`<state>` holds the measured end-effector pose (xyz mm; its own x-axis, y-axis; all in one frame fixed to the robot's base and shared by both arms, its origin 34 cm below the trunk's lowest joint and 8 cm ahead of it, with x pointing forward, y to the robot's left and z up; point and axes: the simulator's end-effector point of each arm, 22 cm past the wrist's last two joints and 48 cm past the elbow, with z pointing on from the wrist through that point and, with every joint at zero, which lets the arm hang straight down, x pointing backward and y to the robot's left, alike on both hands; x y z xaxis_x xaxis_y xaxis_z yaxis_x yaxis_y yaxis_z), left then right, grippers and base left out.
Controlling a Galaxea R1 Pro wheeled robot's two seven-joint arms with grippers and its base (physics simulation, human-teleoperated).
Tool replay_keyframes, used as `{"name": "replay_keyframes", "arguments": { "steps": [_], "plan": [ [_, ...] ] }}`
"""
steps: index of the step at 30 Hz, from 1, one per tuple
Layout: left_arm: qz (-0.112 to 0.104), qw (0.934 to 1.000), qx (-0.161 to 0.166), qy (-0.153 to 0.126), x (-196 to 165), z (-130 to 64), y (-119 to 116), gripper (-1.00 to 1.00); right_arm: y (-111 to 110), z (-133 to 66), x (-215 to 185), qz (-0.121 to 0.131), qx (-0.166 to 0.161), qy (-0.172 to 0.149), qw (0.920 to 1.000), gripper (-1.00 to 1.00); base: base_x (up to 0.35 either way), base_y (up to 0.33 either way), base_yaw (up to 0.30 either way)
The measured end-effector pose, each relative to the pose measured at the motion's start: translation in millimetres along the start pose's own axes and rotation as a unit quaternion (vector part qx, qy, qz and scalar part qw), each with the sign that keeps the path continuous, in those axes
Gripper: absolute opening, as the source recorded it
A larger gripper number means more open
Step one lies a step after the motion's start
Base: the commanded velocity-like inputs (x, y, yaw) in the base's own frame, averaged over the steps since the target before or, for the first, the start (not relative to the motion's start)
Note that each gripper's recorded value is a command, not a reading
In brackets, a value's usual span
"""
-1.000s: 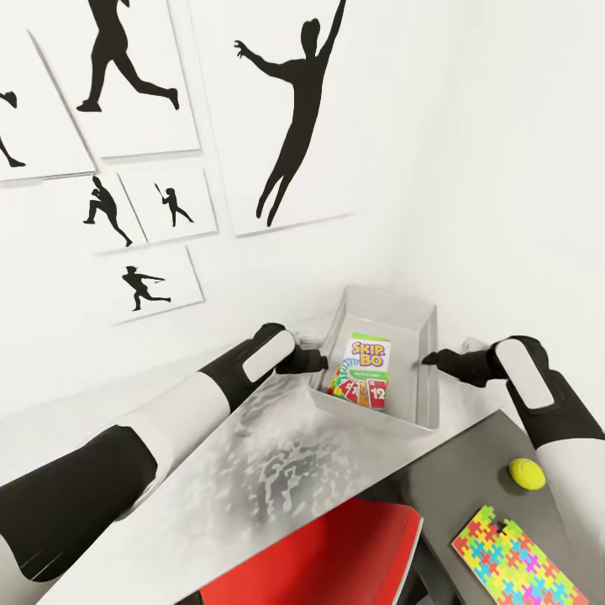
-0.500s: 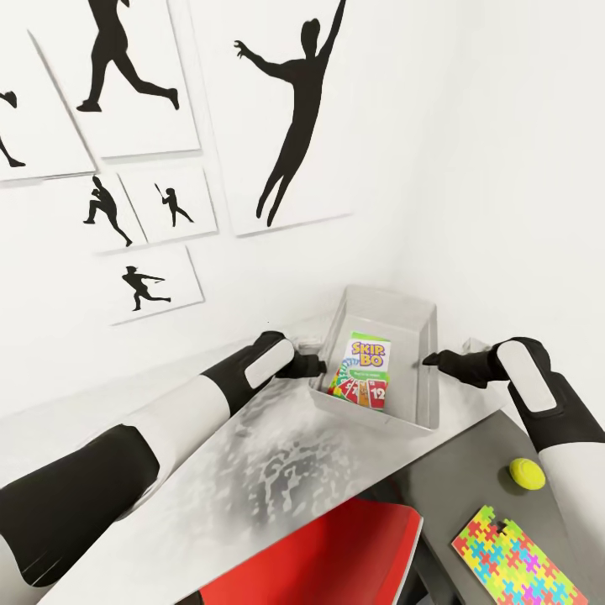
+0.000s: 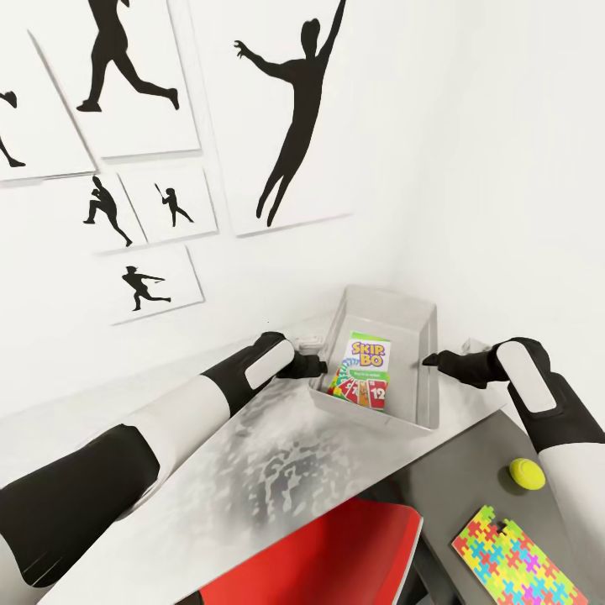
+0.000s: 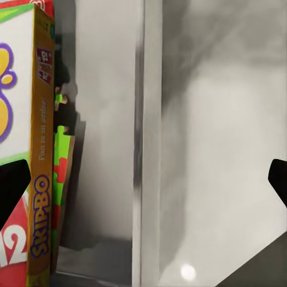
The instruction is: Put all the toys in the child's room - the three board games (two on the bed and one on the table), the two jigsaw puzzles on the table, and the tennis ball on the table - inside the toy box on the table in the child's room.
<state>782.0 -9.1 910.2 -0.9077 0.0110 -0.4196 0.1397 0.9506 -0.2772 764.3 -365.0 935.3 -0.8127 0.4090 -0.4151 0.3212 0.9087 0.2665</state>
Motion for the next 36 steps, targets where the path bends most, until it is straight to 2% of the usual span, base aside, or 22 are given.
{"name": "replay_keyframes", "arguments": {
  "steps": [13, 36],
  "plan": [
    [0.0, 1.0, 0.0, 0.002, 2, 3.0, 1, 1.0, 0, 3.7, 3, 0.001, 0.0, 0.004, 1.0, 1.0, 0.0, 0.0, 0.0],
    [-0.005, 0.9998, 0.001, 0.019, 15, 21.8, 6, 1.0, -7, 22.6, 15, 0.002, 0.008, 0.02, 0.9998, 1.0, 0.0, 0.0, 0.0]
  ]
}}
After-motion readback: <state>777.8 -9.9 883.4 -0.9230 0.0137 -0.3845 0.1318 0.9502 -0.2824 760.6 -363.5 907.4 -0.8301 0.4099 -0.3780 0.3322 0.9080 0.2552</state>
